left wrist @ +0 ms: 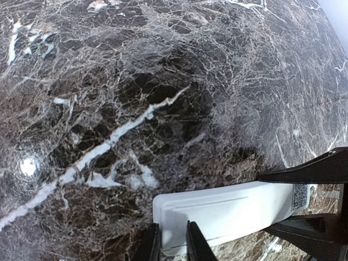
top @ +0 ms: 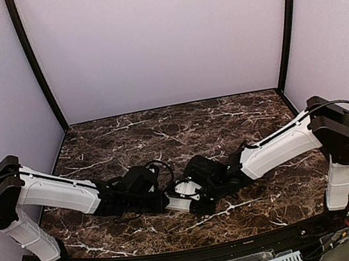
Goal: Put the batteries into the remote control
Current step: Load the battery cover onto the remote control, then pick up the remote control from the center of the board.
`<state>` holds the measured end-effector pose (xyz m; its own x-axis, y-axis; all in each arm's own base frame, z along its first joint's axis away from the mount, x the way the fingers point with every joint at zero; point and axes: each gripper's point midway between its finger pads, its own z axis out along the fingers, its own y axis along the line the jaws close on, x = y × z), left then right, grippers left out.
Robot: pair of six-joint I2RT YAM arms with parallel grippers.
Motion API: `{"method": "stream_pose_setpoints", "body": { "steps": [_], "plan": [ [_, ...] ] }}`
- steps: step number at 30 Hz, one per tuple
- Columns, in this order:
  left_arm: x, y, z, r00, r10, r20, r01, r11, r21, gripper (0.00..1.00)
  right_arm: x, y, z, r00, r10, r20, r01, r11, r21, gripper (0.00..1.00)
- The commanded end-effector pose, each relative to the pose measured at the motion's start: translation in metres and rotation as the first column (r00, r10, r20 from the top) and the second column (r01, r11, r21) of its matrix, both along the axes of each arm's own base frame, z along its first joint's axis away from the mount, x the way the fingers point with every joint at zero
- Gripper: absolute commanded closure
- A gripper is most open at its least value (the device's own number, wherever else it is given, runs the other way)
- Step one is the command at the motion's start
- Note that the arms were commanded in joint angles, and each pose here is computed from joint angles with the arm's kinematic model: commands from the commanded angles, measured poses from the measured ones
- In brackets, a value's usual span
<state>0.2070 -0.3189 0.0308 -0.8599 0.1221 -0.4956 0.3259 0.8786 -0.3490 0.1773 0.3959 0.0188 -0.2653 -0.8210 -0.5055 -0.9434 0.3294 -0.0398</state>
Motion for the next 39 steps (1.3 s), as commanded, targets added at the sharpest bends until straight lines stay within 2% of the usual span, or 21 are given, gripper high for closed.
{"method": "stream_pose_setpoints", "body": {
  "steps": [1, 12, 14, 19, 23, 27, 32, 36, 39],
  "plan": [
    [-0.053, 0.035, -0.063, 0.976, -0.066, -0.209, 0.107, 0.976, 0.192, 0.83, 0.023, 0.002, -0.014, 0.996, -0.058, 0.073, 0.057, 0.998, 0.012, 0.83],
    [-0.062, 0.027, -0.065, 0.967, -0.113, -0.228, 0.153, 0.974, 0.166, 0.84, 0.024, 0.002, -0.013, 0.995, -0.060, 0.079, 0.060, 0.998, 0.011, 0.83],
    [-0.059, 0.033, -0.060, 0.973, -0.094, -0.210, 0.133, 0.975, 0.178, 0.81, 0.024, 0.000, -0.013, 0.995, -0.059, 0.081, 0.058, 0.998, 0.009, 0.83],
    [-0.045, 0.040, -0.039, 0.987, -0.060, -0.152, 0.085, 0.982, 0.166, 0.60, 0.019, -0.004, -0.011, 0.996, -0.026, 0.085, 0.025, 1.000, 0.013, 0.82],
    [-0.032, 0.041, -0.019, 0.992, -0.052, -0.118, 0.066, 0.991, 0.119, 0.48, 0.017, -0.004, -0.008, 0.995, -0.001, 0.095, -0.001, 1.000, 0.016, 0.81],
    [-0.021, 0.047, -0.003, 0.995, -0.038, -0.096, 0.046, 0.996, 0.081, 0.44, 0.017, -0.002, -0.006, 0.995, 0.020, 0.102, -0.022, 1.000, 0.015, 0.78],
    [-0.013, 0.055, 0.013, 0.997, -0.027, -0.070, 0.028, 1.000, 0.005, 0.43, 0.017, -0.004, -0.005, 0.992, 0.036, 0.122, -0.037, 0.999, 0.006, 0.80],
    [-0.008, 0.060, 0.031, 0.999, -0.014, -0.031, 0.012, 0.997, -0.071, 0.43, 0.021, -0.007, 0.001, 0.975, 0.038, 0.220, -0.035, 0.999, -0.017, 0.80],
    [-0.005, 0.061, 0.040, 1.000, -0.005, -0.011, 0.003, 0.990, -0.140, 0.42, 0.022, -0.008, -0.002, 0.943, 0.073, 0.324, -0.048, 0.995, -0.086, 0.81]
  ]
}}
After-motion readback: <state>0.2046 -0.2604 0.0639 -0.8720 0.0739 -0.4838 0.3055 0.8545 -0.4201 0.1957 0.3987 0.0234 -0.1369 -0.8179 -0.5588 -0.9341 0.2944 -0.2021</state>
